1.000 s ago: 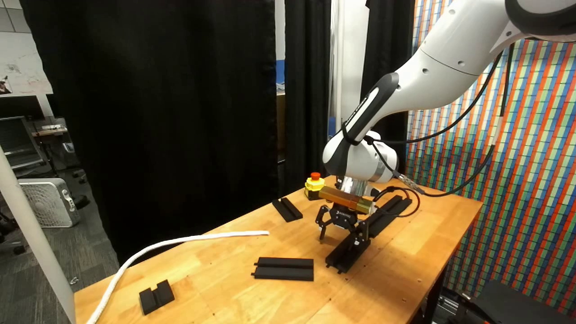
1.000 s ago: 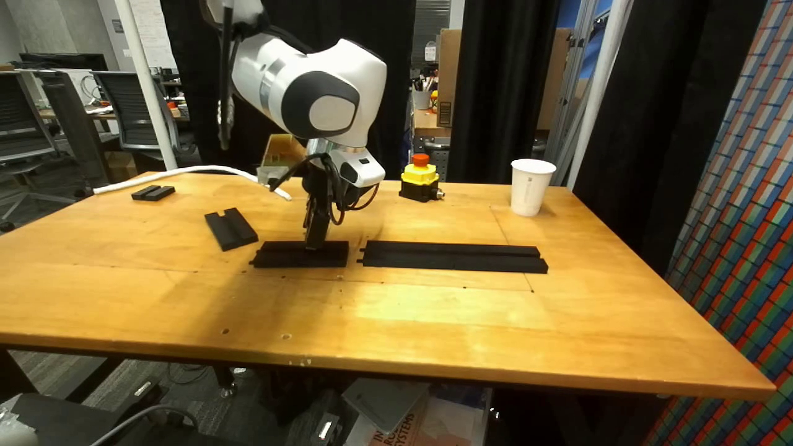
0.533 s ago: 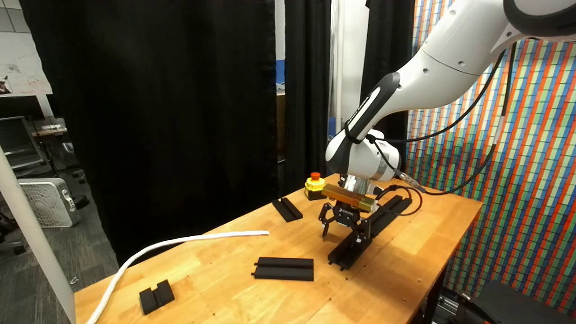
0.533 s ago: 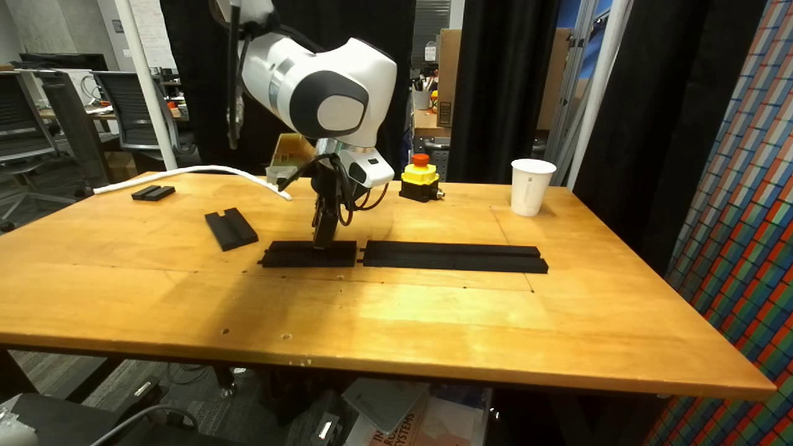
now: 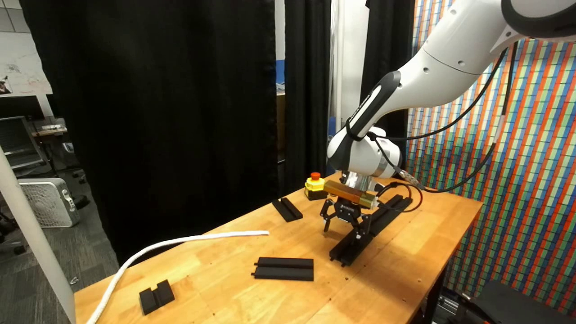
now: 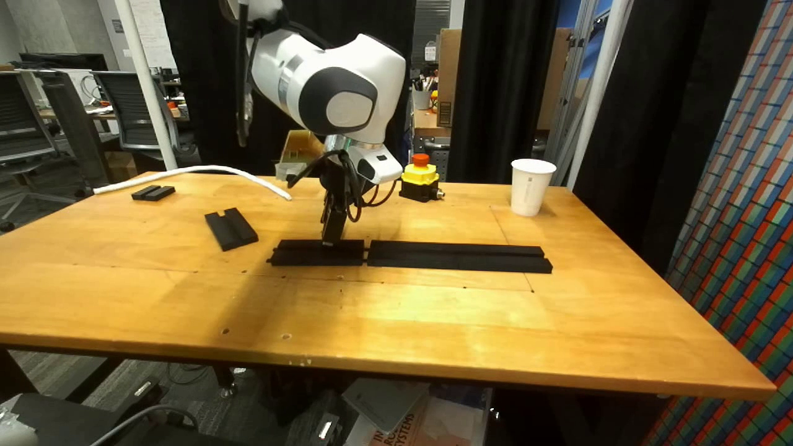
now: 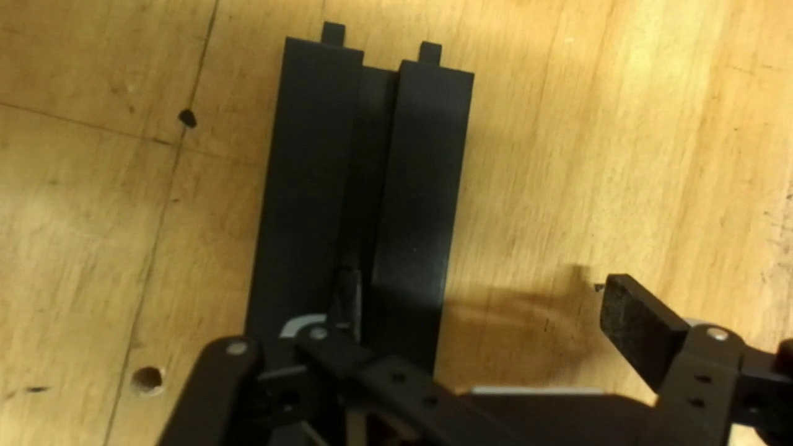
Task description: Put the black objects in a line
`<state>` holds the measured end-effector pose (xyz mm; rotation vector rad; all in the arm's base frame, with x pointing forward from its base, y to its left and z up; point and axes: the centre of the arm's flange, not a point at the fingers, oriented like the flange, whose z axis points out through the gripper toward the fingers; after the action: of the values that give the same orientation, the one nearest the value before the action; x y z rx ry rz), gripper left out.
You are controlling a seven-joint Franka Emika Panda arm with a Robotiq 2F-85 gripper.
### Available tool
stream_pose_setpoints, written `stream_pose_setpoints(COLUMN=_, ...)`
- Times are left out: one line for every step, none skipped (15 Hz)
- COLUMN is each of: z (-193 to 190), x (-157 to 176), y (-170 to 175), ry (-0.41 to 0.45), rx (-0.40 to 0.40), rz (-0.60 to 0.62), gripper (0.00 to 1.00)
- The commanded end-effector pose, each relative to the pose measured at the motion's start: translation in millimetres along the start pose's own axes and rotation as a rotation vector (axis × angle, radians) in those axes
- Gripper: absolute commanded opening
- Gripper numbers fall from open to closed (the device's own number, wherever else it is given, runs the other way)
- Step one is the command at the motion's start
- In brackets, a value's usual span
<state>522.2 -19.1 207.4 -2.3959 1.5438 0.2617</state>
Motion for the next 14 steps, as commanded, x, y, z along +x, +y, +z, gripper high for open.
stream_pose_setpoints(z=-3, x=6, y=-7, ry=0.001, rx=0.009, rz=0.008, gripper=1.0)
stream_pose_setpoints(z=-4, x=7, y=-7, ry=0.002, rx=0.01, rz=0.01, gripper=1.0)
stream_pose_setpoints(z=-4, x=8, y=-6, ry=0.003, rx=0.012, rz=0.012, gripper=1.0)
stream_pose_setpoints(z=-5, x=9, y=-6, ry=0.005, rx=0.013, rz=0.016, gripper=1.0)
stream_pose_setpoints(z=-5, x=10, y=-5, ry=0.01, rx=0.014, rz=0.027, gripper=1.0)
stream_pose_setpoints(z=-6, x=11, y=-3, ry=0.014, rx=0.02, rz=0.042, gripper=1.0)
stream_pose_setpoints(z=-6, x=13, y=-2, ry=0.02, rx=0.021, rz=0.06, gripper=1.0)
stream_pose_setpoints(z=-6, x=14, y=0, ry=0.023, rx=0.022, rz=0.074, gripper=1.0)
stream_pose_setpoints(z=-7, x=16, y=1, ry=0.024, rx=0.024, rz=0.084, gripper=1.0)
stream_pose_setpoints(z=-7, x=18, y=2, ry=0.03, rx=0.028, rz=0.104, gripper=1.0)
stream_pose_setpoints(z=-8, x=20, y=3, ry=0.034, rx=0.033, rz=0.122, gripper=1.0)
stream_pose_setpoints(z=-9, x=22, y=3, ry=0.038, rx=0.035, rz=0.137, gripper=1.0)
stream_pose_setpoints(z=-9, x=23, y=4, ry=0.045, rx=0.036, rz=0.153, gripper=1.0)
stream_pose_setpoints(z=-10, x=25, y=4, ry=0.048, rx=0.041, rz=0.164, gripper=1.0)
